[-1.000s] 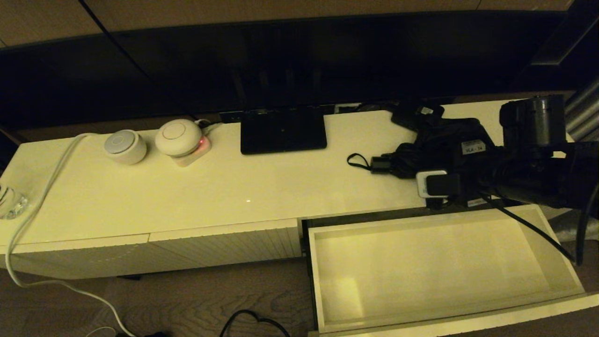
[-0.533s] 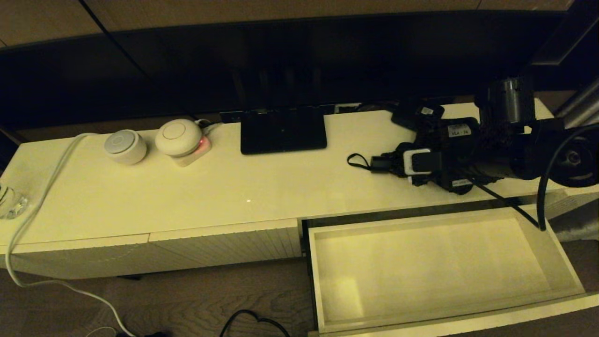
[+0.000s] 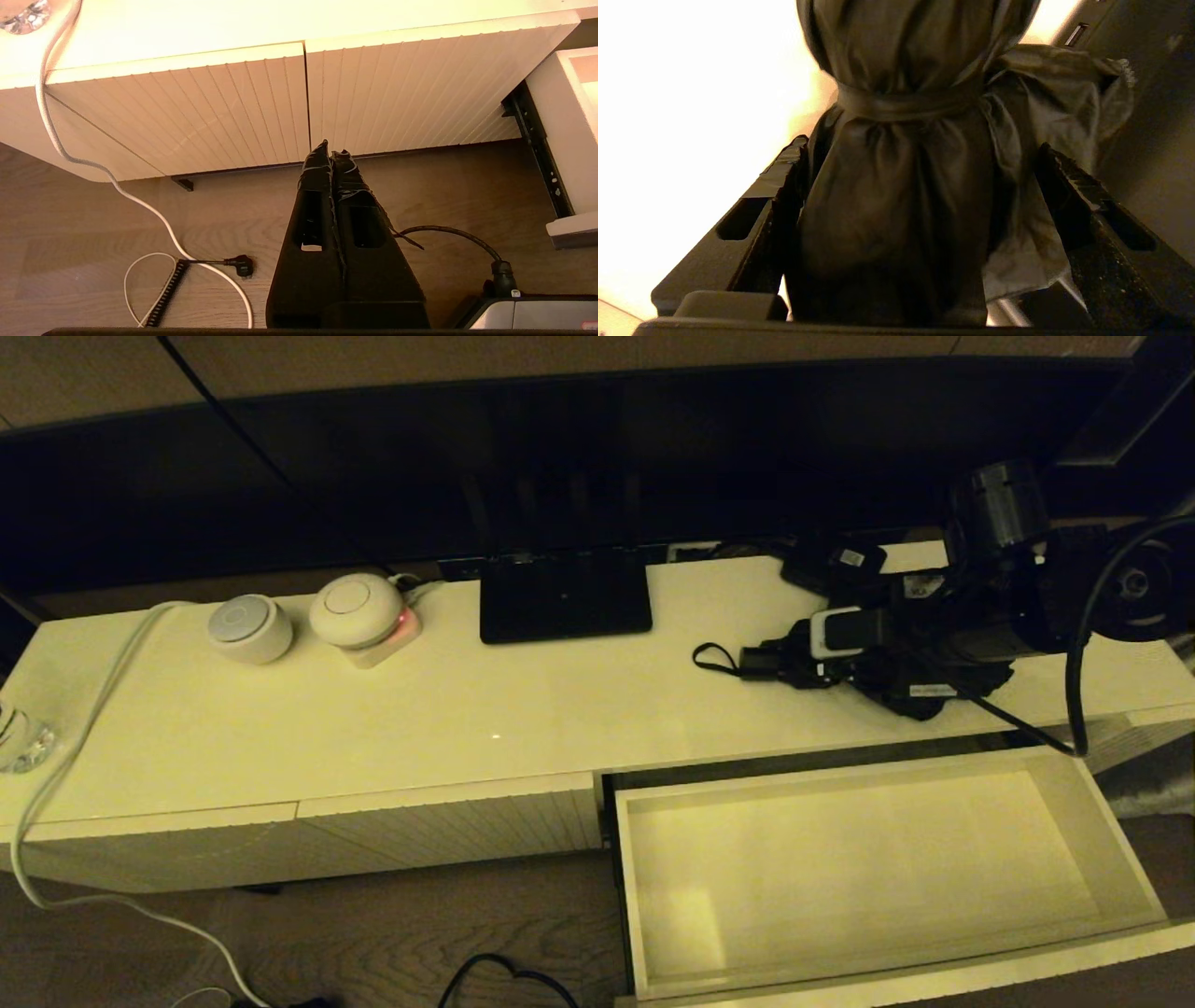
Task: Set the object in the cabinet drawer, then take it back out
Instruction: Put the umbrella in the drawer
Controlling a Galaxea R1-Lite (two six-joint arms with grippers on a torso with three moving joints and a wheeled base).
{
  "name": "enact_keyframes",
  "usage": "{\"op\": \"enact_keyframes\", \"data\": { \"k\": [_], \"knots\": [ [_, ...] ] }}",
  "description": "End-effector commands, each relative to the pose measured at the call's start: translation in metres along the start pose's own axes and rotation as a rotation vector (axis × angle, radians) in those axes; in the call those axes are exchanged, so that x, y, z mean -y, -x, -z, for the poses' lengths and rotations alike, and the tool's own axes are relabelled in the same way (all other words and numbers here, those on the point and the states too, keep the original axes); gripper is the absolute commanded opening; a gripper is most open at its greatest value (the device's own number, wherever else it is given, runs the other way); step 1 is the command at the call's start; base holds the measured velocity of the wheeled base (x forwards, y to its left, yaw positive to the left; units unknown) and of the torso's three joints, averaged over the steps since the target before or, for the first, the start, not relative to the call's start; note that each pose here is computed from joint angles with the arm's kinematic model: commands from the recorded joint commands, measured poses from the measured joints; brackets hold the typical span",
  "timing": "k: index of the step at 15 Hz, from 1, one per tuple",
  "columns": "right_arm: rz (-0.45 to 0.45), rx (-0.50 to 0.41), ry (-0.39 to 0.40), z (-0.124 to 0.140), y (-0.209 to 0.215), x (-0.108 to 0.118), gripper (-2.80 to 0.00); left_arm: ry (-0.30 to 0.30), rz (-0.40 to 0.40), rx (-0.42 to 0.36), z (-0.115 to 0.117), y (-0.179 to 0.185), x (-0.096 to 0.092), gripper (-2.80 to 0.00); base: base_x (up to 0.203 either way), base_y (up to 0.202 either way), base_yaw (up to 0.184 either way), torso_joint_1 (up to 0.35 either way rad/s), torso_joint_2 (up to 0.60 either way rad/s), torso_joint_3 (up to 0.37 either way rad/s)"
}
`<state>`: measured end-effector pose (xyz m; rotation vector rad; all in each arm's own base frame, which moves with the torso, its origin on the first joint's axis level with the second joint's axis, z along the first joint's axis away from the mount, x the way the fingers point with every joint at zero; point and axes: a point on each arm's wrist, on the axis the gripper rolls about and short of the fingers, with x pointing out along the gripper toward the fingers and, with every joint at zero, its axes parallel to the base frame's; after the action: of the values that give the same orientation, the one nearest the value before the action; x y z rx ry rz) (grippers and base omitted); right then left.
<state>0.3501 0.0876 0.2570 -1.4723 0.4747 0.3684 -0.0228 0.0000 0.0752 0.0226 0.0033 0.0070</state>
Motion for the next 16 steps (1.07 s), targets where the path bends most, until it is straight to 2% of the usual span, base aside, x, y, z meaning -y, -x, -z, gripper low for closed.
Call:
{"op": "enact_keyframes", "data": {
  "k": [1,4,5,6,8,13,16],
  "knots": [
    [-0.018,-0.007,0.01,0.0,-0.003,-0.002,0.0,0.0,-0.001,-0.003,0.001,0.0,0.0,-2.8,0.0,0.0,0.0,0.0,0.0,0.0],
    [-0.043,-0.072,0.022,0.002,0.0,-0.006,0.0,0.0,-0.001,-0.003,0.001,0.0,0.0,-2.8,0.0,0.0,0.0,0.0,0.0,0.0],
    [-0.045,-0.077,0.023,0.003,0.001,-0.007,-1.12,0.0,-0.001,-0.003,0.001,0.0,0.0,-2.8,0.0,0.0,0.0,0.0,0.0,0.0],
    [-0.052,-0.08,0.025,0.003,0.0,-0.008,-2.8,0.0,-0.001,-0.003,0.001,0.0,0.0,-2.8,0.0,0.0,0.0,0.0,0.0,0.0],
    [-0.067,-0.083,0.028,0.003,-0.001,-0.012,-2.8,0.0,-0.001,-0.003,0.001,0.0,0.0,-2.8,0.0,0.0,0.0,0.0,0.0,0.0],
    [-0.125,-0.1,-0.041,0.004,-0.007,-0.029,-2.8,0.0,-0.001,-0.003,0.001,0.0,0.0,-2.8,0.0,0.0,0.0,0.0,0.0,0.0],
    [-0.106,-0.088,-0.04,0.004,0.004,-0.027,-2.8,0.0,-0.001,-0.003,0.001,0.0,0.0,-2.8,0.0,0.0,0.0,0.0,0.0,0.0]
  ]
}}
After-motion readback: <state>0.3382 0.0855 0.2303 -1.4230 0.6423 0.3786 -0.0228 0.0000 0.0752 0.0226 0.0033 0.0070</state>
